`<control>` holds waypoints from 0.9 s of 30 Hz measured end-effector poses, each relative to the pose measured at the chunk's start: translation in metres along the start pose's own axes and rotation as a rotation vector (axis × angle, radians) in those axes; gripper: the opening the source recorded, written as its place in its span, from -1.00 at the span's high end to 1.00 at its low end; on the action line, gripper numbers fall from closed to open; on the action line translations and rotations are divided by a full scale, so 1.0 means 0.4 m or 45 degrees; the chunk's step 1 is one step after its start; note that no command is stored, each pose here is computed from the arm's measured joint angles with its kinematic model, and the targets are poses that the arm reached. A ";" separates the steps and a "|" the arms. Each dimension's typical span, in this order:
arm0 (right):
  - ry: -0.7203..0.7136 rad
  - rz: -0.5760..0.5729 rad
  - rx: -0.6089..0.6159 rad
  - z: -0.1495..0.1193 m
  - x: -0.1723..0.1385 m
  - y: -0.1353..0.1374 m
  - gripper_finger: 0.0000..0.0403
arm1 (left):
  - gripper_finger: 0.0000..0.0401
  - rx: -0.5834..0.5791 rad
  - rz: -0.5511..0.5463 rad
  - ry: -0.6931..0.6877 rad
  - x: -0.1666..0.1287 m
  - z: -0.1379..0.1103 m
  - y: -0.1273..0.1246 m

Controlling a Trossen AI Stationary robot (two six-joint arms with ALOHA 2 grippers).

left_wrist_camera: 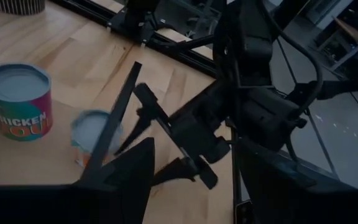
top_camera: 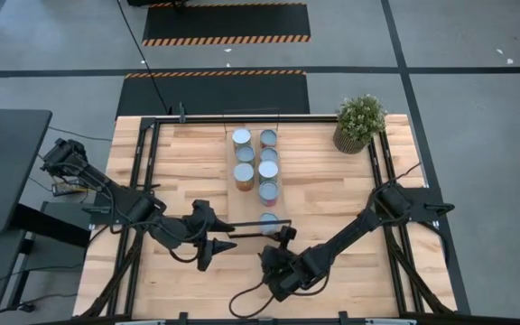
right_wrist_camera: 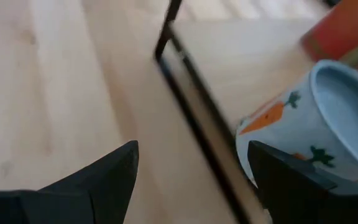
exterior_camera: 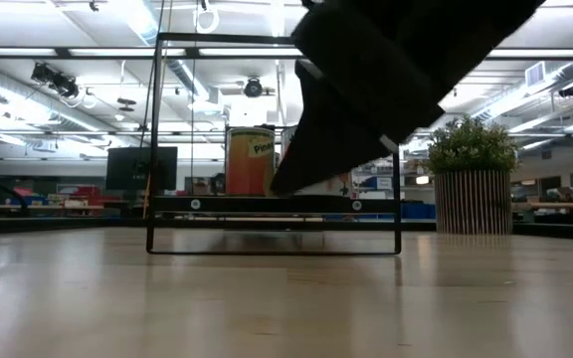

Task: Pick and place cans onto a shelf
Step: Put the white can on the shelf

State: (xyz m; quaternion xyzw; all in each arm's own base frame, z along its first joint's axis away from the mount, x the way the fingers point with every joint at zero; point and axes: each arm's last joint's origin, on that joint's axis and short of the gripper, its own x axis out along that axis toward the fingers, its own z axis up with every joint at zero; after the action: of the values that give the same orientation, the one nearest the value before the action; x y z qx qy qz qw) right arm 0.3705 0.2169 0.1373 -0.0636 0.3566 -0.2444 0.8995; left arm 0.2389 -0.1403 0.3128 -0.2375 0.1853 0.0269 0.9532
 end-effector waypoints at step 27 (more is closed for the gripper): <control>-0.053 -0.163 -0.032 0.059 -0.075 -0.004 -0.53 | -0.16 -0.011 -0.056 0.050 -0.001 -0.004 -0.004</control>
State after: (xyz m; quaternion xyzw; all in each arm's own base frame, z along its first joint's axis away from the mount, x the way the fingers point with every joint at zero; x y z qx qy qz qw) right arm 0.3671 0.2287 0.1734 -0.1028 0.3361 -0.2953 0.8884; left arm 0.2384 -0.1424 0.3123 -0.2459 0.1987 0.0022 0.9487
